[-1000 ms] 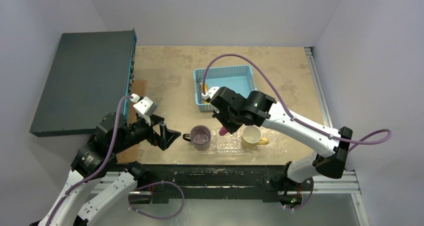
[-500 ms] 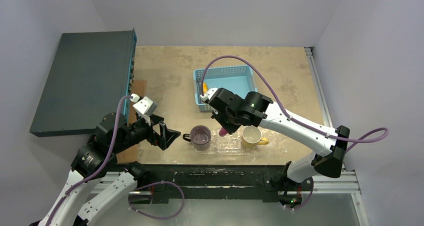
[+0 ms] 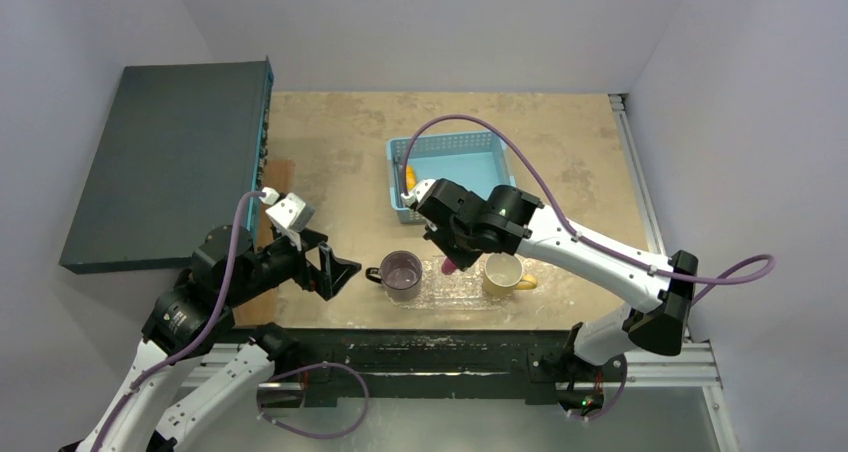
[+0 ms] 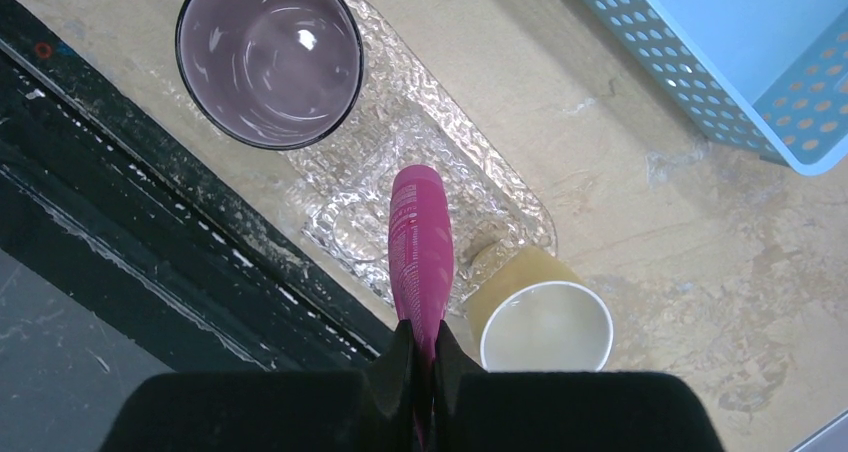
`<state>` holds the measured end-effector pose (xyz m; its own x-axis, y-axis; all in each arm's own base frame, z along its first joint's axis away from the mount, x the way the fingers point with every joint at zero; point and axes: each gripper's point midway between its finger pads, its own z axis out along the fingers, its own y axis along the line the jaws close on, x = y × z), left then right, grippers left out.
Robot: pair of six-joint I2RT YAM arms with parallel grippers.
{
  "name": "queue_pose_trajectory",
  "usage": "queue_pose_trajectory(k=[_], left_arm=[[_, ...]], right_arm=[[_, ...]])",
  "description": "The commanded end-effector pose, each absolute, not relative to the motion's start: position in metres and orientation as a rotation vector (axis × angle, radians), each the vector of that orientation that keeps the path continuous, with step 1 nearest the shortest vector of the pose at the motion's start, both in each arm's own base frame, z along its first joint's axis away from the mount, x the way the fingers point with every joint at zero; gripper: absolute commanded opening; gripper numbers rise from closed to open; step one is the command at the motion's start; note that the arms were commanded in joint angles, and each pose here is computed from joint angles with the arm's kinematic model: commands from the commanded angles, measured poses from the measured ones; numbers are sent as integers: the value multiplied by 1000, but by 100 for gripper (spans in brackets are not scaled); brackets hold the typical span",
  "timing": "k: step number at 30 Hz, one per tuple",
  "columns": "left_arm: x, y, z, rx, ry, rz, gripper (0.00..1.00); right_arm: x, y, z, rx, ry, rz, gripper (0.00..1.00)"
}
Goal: Prepare toiletry sets of a toothbrush and toothpaste on the tray
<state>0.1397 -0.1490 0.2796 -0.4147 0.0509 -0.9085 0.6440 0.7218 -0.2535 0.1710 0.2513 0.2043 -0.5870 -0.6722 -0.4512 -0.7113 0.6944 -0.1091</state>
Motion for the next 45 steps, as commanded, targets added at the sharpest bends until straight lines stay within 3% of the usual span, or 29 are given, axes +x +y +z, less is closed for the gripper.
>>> queue_pose_trajectory(k=[1,45], left_arm=[[143,-149,279,551,1886,-707,100],[144,-149,277,552,1895,-705,100]], right_arm=[[176,251,208,-1055,2413,117,0],[188,272,146,-1148,2485,90,0]])
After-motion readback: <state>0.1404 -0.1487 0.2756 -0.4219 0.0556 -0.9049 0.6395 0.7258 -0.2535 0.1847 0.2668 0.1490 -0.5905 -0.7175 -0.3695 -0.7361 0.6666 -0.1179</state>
